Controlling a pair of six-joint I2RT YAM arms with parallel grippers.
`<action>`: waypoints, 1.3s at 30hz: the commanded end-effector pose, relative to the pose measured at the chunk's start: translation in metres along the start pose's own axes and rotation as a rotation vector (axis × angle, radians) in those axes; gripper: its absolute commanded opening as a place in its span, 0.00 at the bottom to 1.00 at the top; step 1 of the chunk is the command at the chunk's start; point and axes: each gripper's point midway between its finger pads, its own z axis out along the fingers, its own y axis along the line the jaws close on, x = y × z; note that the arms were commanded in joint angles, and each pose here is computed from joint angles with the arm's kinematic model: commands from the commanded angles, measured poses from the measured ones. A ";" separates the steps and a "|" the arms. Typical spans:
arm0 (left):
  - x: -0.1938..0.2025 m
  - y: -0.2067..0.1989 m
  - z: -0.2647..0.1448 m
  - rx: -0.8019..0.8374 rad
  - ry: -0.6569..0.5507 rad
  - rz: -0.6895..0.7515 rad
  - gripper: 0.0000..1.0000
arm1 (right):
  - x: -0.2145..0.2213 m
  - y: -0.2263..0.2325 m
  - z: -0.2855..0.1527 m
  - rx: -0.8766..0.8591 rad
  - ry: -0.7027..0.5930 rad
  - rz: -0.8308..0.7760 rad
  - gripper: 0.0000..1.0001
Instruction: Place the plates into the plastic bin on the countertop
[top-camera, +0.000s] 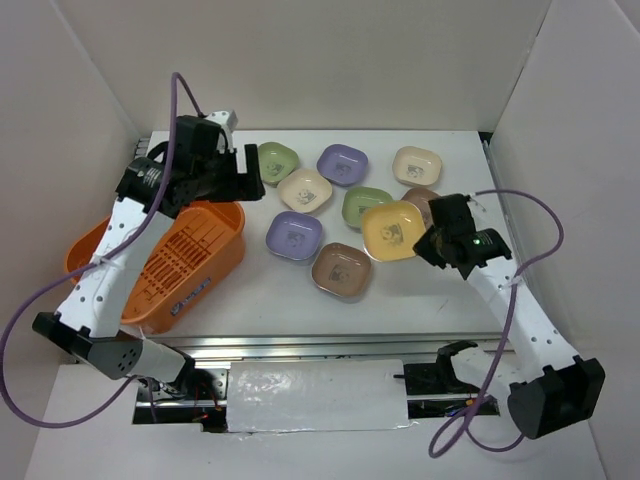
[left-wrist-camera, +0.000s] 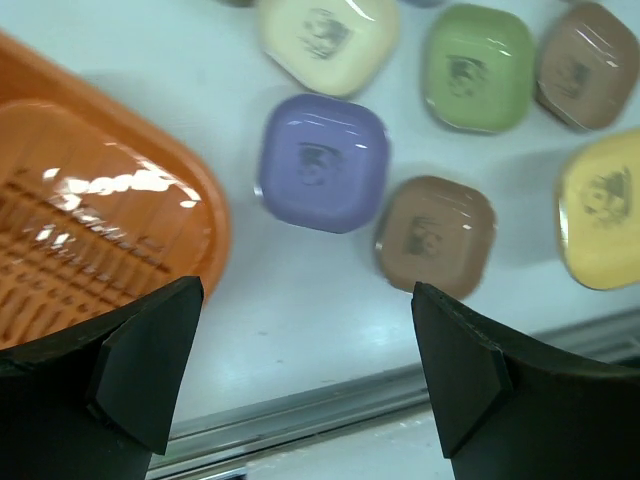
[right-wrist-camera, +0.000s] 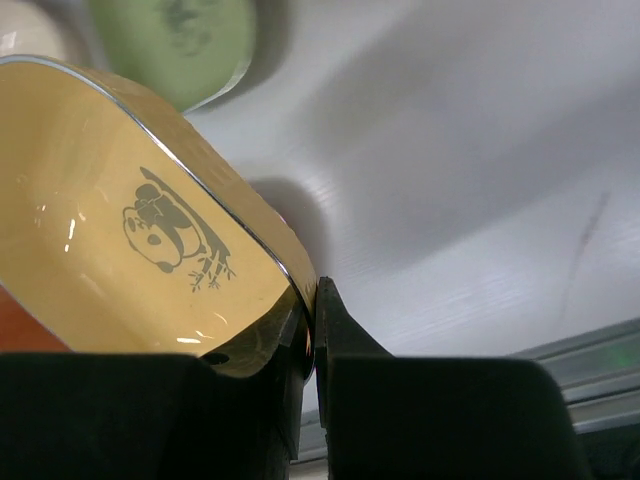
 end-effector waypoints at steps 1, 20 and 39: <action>0.003 -0.051 0.010 0.227 0.053 -0.008 0.99 | -0.008 0.051 -0.037 -0.106 -0.015 -0.027 0.00; 0.040 -0.093 0.052 0.340 0.143 -0.258 0.89 | 0.026 0.182 -0.074 -0.346 0.043 -0.073 0.00; -0.032 0.026 0.024 -0.035 -0.121 -0.408 0.00 | 0.002 0.187 -0.101 -0.530 0.000 -0.053 1.00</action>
